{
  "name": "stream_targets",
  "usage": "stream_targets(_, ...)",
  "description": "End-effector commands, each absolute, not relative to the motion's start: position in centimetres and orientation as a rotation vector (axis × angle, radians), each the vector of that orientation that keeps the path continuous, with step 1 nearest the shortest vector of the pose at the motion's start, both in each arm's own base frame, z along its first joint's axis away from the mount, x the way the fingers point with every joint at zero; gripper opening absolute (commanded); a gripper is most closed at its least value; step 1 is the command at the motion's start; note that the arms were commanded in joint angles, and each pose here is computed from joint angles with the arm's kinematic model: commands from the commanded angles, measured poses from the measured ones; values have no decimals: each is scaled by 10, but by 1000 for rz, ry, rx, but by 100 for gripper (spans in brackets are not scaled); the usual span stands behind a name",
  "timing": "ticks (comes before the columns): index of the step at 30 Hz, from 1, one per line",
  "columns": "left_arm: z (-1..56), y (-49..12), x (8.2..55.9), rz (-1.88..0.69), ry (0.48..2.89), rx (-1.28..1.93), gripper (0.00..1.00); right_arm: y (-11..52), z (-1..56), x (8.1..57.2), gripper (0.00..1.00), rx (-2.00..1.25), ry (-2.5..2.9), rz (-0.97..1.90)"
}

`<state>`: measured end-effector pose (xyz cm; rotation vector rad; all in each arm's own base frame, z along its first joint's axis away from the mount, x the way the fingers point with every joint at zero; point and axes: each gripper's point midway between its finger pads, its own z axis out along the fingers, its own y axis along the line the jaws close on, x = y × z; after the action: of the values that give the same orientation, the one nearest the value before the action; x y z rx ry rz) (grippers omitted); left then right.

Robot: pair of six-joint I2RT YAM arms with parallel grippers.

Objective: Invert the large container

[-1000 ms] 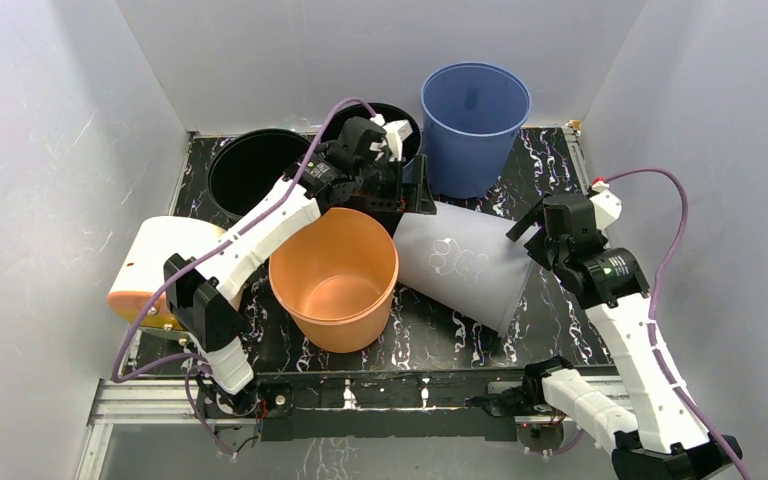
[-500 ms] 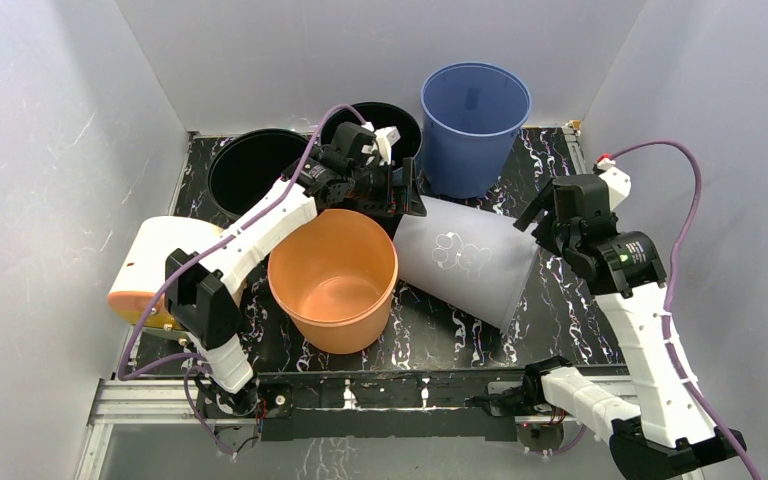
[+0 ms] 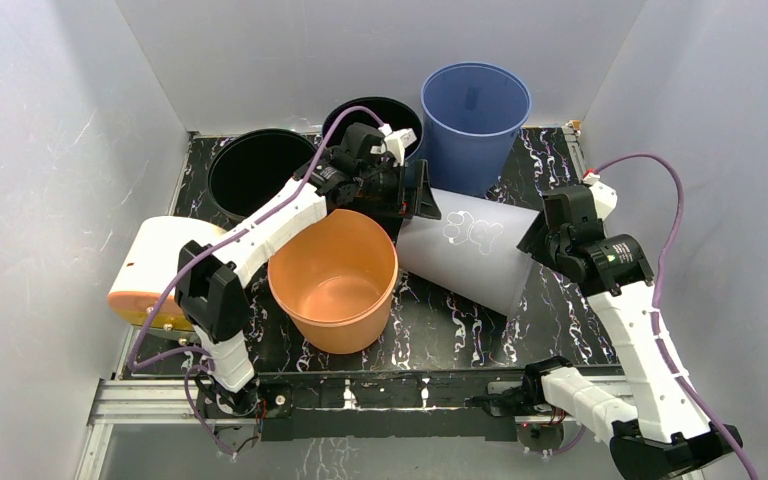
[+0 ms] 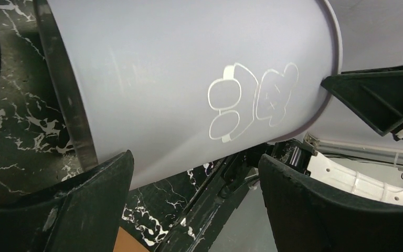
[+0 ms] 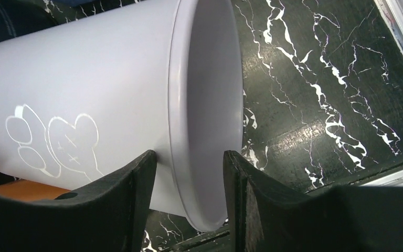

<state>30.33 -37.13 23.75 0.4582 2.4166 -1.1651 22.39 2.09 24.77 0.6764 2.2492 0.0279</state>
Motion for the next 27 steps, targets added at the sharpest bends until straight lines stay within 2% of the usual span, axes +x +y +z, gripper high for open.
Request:
stream_targets(1, 212, -371, 298, -1189, 2504, 450, 87, 22, 248, 227, 45, 671, 2211, 60)
stream_targets(4, 212, -372, 298, -1198, 2500, 450, 87, 23, 244, 227, 40, 674, 2209, 66)
stream_targets(12, 229, -362, 308, -1086, 2454, 453, 88, 21, 246, 233, 14, 666, 2192, 49)
stream_targets(17, 236, -354, 320, -1055, 2423, 423, 89, 19, 243, 228, 2, 666, 2200, 41)
stream_targets(27, 243, -358, 347, -987, 2333, 445, 92, 13, 237, 212, 0, 676, 2206, 18)
